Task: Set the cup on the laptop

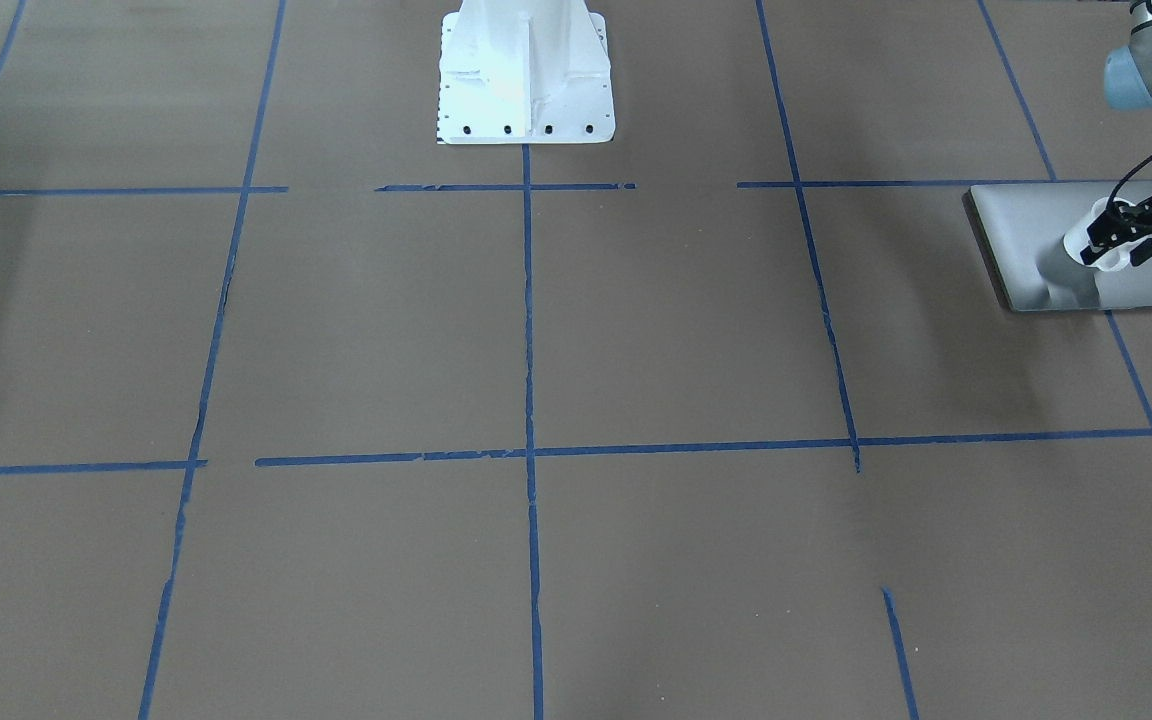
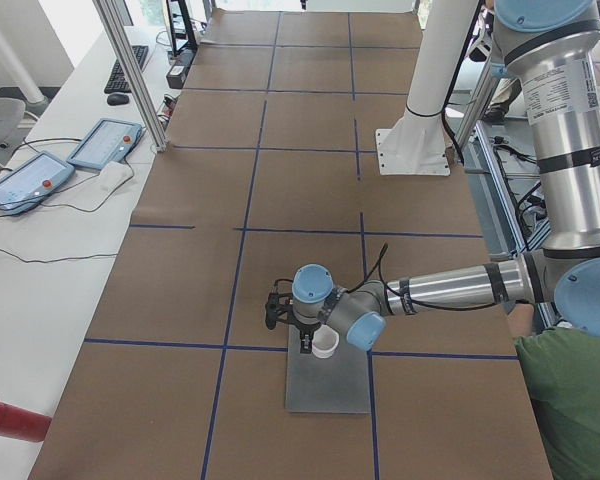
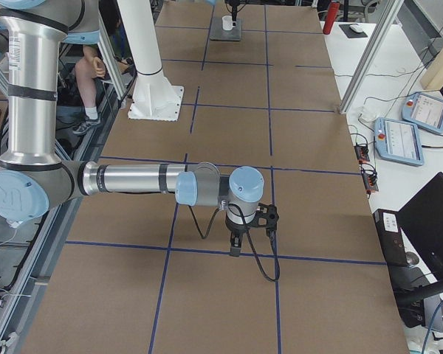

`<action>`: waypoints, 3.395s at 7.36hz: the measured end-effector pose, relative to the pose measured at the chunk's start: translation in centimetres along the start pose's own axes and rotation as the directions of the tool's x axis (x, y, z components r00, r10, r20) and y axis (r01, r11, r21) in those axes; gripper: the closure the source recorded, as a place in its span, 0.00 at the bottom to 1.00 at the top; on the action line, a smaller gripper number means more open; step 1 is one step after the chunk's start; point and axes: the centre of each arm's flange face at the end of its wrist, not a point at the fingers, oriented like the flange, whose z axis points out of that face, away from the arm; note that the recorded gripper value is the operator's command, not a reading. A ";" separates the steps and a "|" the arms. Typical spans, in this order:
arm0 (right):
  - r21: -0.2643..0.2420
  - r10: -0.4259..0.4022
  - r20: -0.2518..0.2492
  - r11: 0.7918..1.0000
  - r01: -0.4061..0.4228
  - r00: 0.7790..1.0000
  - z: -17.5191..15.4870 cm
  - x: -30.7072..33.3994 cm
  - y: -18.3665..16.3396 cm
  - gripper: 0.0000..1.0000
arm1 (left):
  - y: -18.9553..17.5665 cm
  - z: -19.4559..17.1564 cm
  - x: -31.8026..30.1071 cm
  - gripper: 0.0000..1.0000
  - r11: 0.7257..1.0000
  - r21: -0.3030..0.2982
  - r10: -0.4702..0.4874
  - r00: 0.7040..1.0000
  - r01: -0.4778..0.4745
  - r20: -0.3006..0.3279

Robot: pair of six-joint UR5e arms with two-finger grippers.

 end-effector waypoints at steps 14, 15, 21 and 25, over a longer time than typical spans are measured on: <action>-0.001 0.001 0.000 1.000 -0.001 1.000 0.0 0.0 0.0 0.00 | -6.0 -16.3 -6.5 0.00 0.999 -0.026 0.031 0.999 -0.032 -0.019; -0.001 0.000 0.000 1.000 0.000 1.000 0.0 0.0 0.0 0.00 | -6.0 -16.3 -6.5 0.00 0.999 -0.026 0.031 0.999 -0.032 -0.019; 0.000 0.000 0.000 1.000 0.000 1.000 0.0 0.0 0.0 0.00 | -6.1 -16.1 -6.7 0.00 0.999 -0.032 0.030 0.999 -0.030 -0.011; 0.000 0.000 0.000 1.000 0.000 1.000 0.0 0.0 0.0 0.00 | -5.7 -16.0 -7.5 0.00 0.999 -0.043 0.026 0.998 -0.024 0.052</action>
